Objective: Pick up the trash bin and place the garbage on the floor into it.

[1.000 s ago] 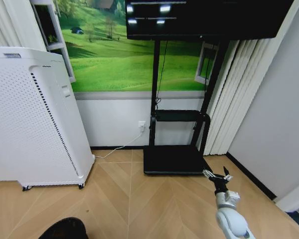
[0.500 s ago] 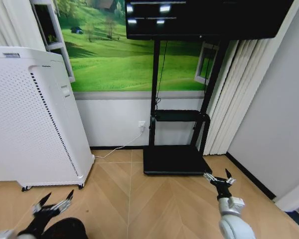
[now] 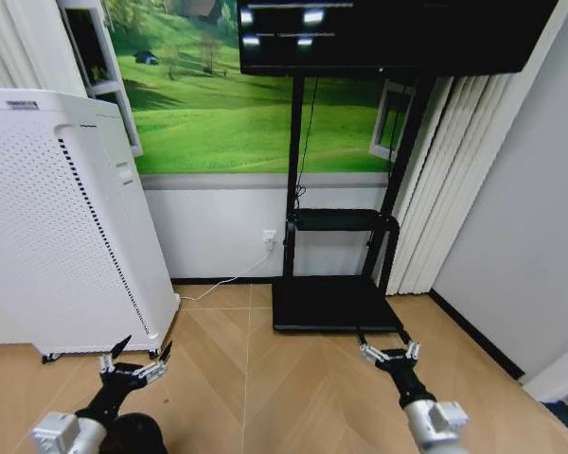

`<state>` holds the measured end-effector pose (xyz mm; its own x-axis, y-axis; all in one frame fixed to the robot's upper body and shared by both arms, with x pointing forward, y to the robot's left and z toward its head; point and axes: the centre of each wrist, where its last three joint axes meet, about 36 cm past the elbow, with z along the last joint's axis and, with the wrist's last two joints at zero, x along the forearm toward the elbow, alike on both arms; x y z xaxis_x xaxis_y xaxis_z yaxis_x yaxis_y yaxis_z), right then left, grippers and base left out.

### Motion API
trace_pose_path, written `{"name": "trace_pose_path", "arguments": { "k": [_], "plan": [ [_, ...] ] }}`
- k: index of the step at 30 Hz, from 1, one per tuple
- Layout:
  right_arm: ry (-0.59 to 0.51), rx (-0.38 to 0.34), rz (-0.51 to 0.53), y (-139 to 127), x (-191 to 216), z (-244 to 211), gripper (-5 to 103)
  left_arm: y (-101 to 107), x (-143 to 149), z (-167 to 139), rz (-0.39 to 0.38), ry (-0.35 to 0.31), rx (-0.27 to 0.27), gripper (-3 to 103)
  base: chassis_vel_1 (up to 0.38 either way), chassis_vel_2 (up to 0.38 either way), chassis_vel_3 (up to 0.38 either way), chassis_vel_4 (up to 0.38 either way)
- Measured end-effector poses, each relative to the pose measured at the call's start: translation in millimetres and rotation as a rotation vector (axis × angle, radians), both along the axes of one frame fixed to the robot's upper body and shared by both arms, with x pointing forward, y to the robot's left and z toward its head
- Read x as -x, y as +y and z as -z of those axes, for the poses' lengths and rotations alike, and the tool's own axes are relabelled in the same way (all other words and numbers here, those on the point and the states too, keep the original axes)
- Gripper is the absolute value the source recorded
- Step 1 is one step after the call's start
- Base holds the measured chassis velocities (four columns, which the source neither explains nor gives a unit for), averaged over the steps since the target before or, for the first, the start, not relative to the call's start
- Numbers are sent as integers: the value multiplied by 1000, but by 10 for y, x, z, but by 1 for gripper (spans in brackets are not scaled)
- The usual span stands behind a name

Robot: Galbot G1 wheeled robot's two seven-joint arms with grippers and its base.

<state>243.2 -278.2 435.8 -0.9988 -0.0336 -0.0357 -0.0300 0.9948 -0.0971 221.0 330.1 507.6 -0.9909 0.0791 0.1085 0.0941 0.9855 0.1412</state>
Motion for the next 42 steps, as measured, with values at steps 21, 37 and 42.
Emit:
{"name": "trace_pose_path", "arguments": {
  "k": [21, 37, 42],
  "plan": [
    [-10, 10, 52, 4, 27, -178, 100, -82, 56, -62, -21, -33, 31, 100, 0, 0, 0, 0],
    [-9, 9, 53, 2, 23, -174, 100, -80, 58, -62, -22, -31, 32, 100, 0, 0, 0, 0],
    [-9, 9, 54, 1, 23, -172, 100, -80, 58, -62, -22, -31, 32, 100, 0, 0, 0, 0]
  ]
}}
